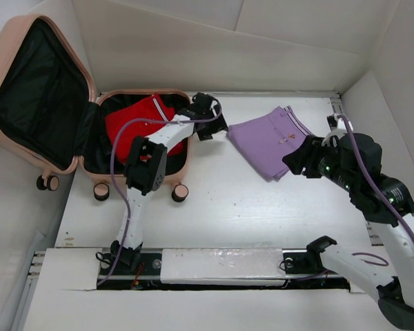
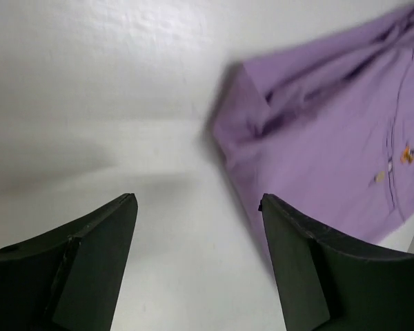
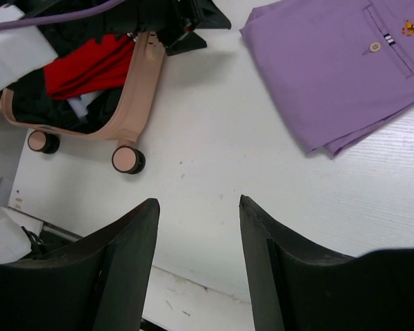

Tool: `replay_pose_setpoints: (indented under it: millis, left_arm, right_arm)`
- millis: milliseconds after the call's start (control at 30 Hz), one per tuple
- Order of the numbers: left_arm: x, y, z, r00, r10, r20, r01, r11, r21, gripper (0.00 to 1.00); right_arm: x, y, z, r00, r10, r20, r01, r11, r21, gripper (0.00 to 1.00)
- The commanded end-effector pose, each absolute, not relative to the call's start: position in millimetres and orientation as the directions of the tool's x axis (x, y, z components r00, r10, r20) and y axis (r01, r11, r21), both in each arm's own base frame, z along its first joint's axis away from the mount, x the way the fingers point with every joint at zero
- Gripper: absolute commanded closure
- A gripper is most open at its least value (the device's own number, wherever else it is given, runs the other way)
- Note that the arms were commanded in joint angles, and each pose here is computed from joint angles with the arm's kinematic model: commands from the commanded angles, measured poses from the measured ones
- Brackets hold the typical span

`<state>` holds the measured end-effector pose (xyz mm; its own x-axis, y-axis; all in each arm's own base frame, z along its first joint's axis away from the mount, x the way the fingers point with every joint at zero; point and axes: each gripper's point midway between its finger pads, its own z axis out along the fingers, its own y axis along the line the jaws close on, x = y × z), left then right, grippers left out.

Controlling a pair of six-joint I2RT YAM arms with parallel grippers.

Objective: Pack the luggage

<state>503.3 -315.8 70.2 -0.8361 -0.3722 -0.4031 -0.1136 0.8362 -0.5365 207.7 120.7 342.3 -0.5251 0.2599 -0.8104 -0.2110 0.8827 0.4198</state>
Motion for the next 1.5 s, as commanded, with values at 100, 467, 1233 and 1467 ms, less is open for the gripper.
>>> replay_pose_setpoints:
  millis: [100,467,1233,1467]
  left_arm:
    - [406,-358,142,-0.824,-0.305,-0.477,0.013,0.832,-0.554,0.29]
    - [375,-418,74,-0.818,-0.475,-0.323,-0.181,0.747,-0.640,0.30]
    - [450,-427,93,-0.749,-0.537,-0.387,-0.196,0.739,-0.645,1.00]
    - [481,-366,251,-0.674,-0.453,-0.583,0.075,0.744,-0.664,1.00]
  right_arm:
    - [218,130,342,-0.510,0.256,-0.821,-0.249,0.870,0.426,0.44]
    - [210,129,335,-0.516,0.222,-0.827,-0.274,0.872,0.406,0.44]
    - [197,117,350,-0.469,0.217,-0.856,-0.288,0.879,0.381,0.44]
    - [209,122,355,-0.449,0.218,-0.867,-0.300,0.877,0.376,0.44]
